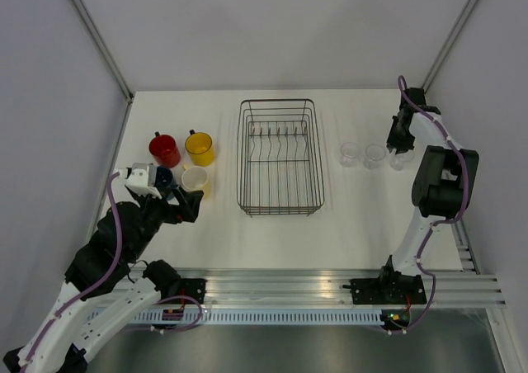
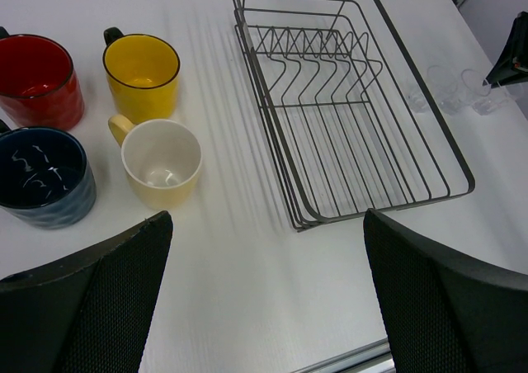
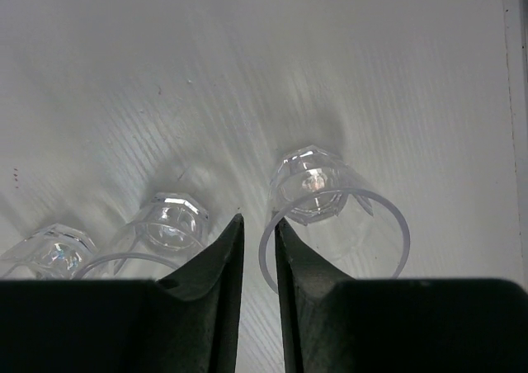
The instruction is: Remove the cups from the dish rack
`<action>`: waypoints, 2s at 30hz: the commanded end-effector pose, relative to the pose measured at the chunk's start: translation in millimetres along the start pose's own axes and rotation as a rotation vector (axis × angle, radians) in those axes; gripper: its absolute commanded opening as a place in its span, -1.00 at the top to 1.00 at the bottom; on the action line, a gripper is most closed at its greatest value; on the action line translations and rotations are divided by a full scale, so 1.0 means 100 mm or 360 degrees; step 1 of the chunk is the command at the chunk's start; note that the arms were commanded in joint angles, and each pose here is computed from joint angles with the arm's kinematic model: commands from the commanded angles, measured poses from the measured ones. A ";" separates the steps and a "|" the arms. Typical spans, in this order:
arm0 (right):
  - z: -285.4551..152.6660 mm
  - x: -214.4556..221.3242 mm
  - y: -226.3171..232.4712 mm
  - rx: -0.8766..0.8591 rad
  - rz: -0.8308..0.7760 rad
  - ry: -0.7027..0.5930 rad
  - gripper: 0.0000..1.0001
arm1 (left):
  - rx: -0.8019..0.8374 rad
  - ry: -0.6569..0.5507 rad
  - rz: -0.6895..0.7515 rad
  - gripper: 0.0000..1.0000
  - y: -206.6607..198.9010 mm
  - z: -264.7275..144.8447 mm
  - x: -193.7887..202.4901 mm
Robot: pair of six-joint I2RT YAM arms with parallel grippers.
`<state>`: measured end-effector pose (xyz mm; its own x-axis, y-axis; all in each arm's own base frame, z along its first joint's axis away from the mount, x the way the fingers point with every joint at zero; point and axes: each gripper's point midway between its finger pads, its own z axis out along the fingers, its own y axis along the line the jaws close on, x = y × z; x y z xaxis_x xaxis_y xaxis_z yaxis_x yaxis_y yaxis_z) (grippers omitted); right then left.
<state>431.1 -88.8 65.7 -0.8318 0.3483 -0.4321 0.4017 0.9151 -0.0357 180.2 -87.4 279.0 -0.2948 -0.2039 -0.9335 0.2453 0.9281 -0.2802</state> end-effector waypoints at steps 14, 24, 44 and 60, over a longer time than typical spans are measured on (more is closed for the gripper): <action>-1.36 -0.42 0.06 -0.0155 0.0043 -0.0548 -0.14 | -0.0113 -0.0092 0.0051 -0.99 0.14 0.12 -0.19; -2.61 -0.02 0.61 -0.0580 -0.0194 -0.0951 -0.89 | -0.0429 -0.0205 0.0048 -0.99 0.64 0.17 -0.41; -3.81 1.21 -0.13 -0.0711 -0.0296 -0.1303 -0.96 | -0.0438 -0.0316 0.0214 -0.99 0.44 -1.24 -0.81; -3.66 1.40 -0.28 -0.0667 -0.0289 -0.1379 -0.96 | -0.0324 -0.0300 0.0177 -0.99 0.44 -1.24 -0.42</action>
<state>160.6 15.3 335.4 -0.2429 0.0926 -0.9656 -0.0401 0.9936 0.1054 90.0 4.1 332.7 -0.1146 -0.1422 -0.9832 0.0403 0.9882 -0.1476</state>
